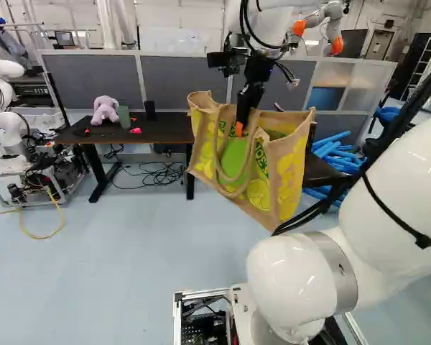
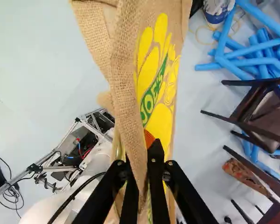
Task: Pick up the bag on the ground and place it on the table
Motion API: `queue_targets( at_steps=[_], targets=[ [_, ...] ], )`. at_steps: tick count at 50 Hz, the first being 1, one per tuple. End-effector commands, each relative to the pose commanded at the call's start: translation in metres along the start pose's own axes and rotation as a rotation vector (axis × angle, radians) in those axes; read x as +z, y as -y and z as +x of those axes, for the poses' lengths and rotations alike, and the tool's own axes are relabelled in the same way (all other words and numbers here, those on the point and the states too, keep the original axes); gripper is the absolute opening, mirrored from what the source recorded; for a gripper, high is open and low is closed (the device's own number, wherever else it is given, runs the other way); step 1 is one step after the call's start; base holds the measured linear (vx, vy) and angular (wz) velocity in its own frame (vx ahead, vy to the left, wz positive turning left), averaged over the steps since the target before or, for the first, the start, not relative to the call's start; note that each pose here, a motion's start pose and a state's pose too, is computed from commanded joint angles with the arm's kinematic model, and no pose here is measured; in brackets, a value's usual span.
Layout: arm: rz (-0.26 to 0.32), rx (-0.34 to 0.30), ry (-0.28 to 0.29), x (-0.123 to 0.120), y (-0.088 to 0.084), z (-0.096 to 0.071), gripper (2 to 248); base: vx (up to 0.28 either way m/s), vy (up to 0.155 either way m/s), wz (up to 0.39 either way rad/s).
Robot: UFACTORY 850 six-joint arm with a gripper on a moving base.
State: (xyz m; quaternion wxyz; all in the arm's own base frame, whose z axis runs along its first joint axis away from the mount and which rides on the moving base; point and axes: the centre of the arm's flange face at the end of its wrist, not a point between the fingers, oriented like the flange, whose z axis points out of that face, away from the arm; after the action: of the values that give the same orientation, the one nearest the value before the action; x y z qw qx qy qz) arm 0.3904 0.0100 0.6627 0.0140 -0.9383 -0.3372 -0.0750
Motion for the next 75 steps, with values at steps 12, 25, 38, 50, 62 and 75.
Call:
queue_targets(
  at_steps=[12, 25, 38, 50, 62, 75],
  targets=[
    [0.000, 0.000, 0.000, 0.0000, 0.0000, 0.0000, 25, 0.181, 0.086, 0.173],
    [0.000, 0.000, 0.000, 0.0000, 0.0000, 0.0000, 25, 0.181, 0.085, 0.173],
    [0.000, 0.000, 0.000, 0.0000, 0.0000, 0.0000, 25, 0.172, 0.092, 0.167],
    [0.000, 0.000, 0.000, 0.0000, 0.0000, 0.0000, 25, 0.170, 0.062, 0.008],
    [0.000, 0.000, 0.000, 0.0000, 0.0000, 0.0000, 25, 0.168, 0.058, -0.003],
    [0.000, 0.000, 0.000, 0.0000, 0.0000, 0.0000, 25, 0.171, 0.056, -0.004]
  ],
)
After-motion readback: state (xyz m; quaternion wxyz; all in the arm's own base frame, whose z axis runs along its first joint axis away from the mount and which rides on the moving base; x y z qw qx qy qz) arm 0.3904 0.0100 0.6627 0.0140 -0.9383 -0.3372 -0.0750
